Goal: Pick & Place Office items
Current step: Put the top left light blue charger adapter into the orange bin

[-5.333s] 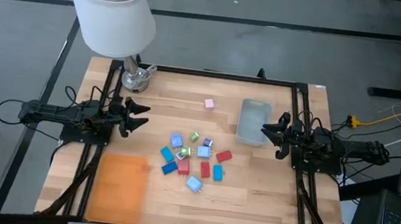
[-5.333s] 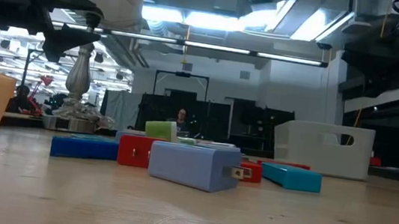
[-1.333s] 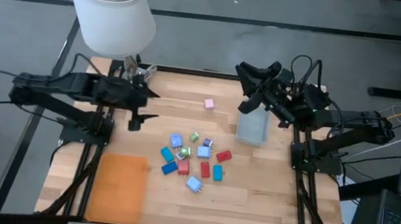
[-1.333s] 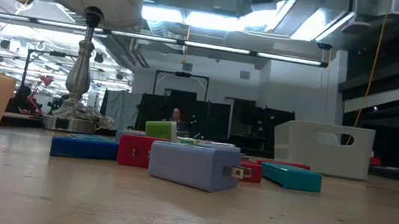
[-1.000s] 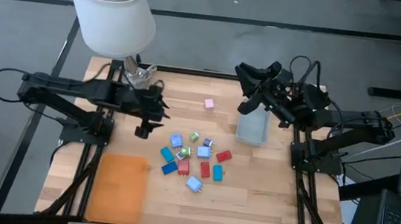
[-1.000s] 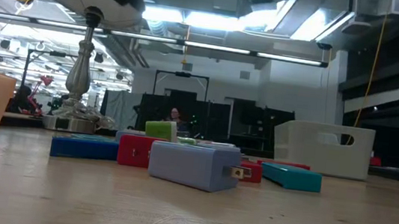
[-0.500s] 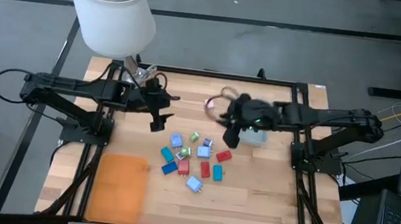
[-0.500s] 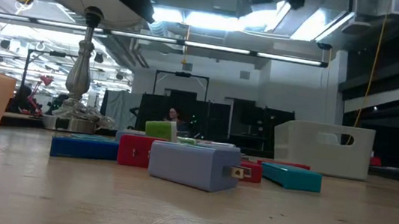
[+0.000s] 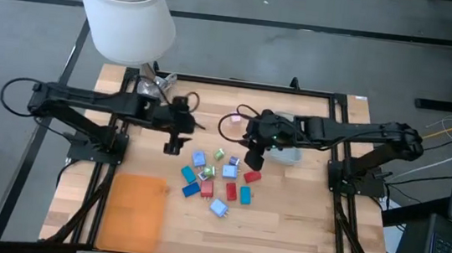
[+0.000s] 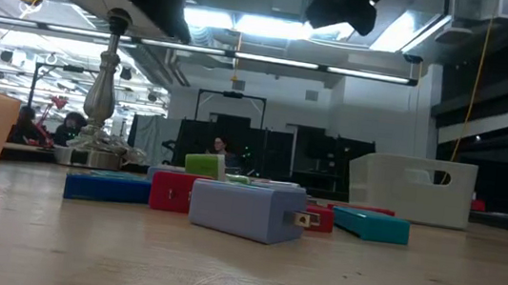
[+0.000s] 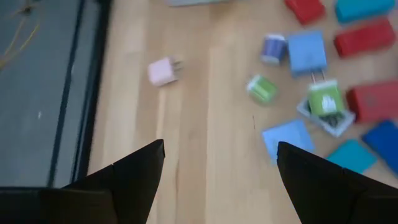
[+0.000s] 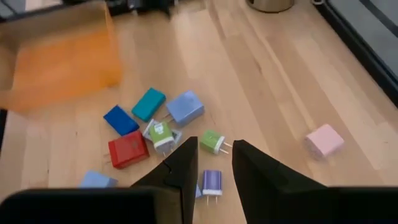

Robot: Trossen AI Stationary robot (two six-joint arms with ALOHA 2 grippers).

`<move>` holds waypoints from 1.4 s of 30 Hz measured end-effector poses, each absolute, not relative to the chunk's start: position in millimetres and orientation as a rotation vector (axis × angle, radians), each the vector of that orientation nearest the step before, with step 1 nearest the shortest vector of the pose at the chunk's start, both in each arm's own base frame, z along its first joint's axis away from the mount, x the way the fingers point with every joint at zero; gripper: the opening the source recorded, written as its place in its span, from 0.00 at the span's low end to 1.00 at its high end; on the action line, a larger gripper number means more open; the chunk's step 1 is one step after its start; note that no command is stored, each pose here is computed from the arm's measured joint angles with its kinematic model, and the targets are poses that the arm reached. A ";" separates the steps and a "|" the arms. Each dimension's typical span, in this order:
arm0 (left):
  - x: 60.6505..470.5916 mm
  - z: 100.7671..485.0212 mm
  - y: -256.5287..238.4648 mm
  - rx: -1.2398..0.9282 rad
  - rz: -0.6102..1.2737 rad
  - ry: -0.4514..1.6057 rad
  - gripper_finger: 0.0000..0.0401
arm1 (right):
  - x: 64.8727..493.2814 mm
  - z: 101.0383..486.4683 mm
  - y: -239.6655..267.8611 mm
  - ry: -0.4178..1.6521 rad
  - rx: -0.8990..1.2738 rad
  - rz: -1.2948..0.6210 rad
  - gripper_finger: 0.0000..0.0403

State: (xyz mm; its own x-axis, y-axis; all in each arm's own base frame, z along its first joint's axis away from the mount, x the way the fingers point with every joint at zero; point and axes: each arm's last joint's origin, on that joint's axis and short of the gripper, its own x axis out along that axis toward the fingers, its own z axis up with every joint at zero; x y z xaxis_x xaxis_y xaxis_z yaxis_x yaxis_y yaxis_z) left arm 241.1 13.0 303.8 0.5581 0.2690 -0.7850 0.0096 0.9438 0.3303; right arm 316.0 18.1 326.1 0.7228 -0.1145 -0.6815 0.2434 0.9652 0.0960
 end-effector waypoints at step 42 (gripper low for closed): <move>330.4 140.2 5.7 0.601 -0.564 1.330 0.76 | 327.0 341.1 -4.5 0.552 0.266 -0.200 0.25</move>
State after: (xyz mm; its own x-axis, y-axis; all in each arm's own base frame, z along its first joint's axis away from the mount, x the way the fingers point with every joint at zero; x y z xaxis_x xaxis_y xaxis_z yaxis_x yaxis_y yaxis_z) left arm 330.4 5.7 140.2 0.1528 -0.0359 -0.9876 0.6851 0.7241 0.0797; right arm 327.0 -4.5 341.1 0.8335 -0.1153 -0.5404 0.2572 0.9465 0.1948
